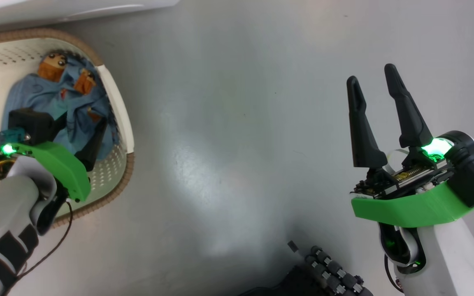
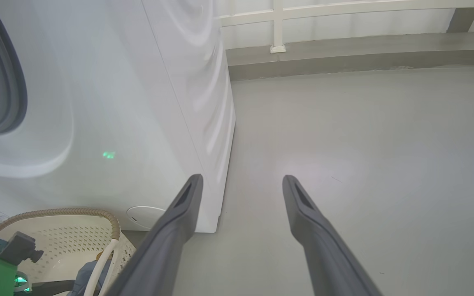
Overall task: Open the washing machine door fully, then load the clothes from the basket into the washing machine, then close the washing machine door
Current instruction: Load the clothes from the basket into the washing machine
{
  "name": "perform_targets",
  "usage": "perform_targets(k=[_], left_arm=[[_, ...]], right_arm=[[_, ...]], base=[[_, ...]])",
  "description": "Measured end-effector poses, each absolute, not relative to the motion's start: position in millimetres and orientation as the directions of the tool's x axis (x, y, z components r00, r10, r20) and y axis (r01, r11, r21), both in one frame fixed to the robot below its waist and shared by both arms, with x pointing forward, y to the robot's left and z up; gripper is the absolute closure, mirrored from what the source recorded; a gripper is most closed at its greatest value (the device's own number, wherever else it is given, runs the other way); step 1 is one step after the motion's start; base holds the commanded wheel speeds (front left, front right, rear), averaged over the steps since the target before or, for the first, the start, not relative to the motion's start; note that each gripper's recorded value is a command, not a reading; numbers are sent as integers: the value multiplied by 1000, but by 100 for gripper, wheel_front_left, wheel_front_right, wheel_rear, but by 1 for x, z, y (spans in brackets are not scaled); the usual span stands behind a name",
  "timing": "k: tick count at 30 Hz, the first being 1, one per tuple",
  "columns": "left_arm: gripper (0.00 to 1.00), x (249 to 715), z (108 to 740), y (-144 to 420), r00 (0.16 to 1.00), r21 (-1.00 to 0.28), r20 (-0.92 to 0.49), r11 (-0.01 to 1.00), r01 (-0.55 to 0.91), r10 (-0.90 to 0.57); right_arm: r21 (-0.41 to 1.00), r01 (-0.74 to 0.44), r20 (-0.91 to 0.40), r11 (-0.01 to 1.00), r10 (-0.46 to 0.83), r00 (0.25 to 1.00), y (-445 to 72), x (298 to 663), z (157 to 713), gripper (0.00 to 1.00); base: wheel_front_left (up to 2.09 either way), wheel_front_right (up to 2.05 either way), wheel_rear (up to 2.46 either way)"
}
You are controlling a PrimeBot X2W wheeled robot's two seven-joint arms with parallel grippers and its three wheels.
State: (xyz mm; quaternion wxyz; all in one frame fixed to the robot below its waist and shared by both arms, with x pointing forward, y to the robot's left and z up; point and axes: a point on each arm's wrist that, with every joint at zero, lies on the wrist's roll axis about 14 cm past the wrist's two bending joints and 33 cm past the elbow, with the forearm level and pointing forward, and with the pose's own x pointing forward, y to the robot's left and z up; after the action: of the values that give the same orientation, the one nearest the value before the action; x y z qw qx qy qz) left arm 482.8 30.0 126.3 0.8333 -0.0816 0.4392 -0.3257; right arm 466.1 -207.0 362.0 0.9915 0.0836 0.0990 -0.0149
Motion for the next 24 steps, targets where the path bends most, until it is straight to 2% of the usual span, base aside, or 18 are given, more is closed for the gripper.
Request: perform_targets(k=[4, 5, 6, 7, 8, 9, 16, 24], left_arm=[[0, 483, 127, 24, 391, -448, -668, 762, 467, -633], [33, 482, 127, 23, 386, -455, -666, 758, 468, -638], [62, 481, 127, 22, 382, -460, -665, 755, 468, -642], [85, 482, 127, 22, 380, -463, -664, 754, 466, -643], [85, 483, 128, 21, 382, -466, -662, 754, 464, -645], [100, 485, 129, 20, 387, -470, -658, 753, 460, -646], [100, 499, 143, 19, 425, -472, -637, 761, 444, -643], [100, 532, 178, 30, 559, -475, -575, 800, 367, -598]], right_arm=[[164, 45, -201, 985, -11, 980, -206, 465, 362, 0], [164, 46, -199, 985, -13, 980, -207, 465, 363, 0], [163, 47, -198, 986, -14, 980, -207, 465, 364, 0], [161, 48, -197, 986, -15, 980, -208, 465, 365, 0], [160, 49, -195, 986, -17, 981, -208, 465, 366, 0], [159, 49, -193, 986, -18, 981, -209, 464, 366, 0], [154, 58, -171, 986, -31, 985, -214, 466, 375, 0], [164, 36, -124, 986, -15, 992, -208, 470, 392, 0]], base=[[0, 0, 0], [0, 0, 0], [0, 0, 0], [0, 0, 0], [0, 0, 0], [0, 0, 0], [0, 0, 0], [0, 0, 0]])
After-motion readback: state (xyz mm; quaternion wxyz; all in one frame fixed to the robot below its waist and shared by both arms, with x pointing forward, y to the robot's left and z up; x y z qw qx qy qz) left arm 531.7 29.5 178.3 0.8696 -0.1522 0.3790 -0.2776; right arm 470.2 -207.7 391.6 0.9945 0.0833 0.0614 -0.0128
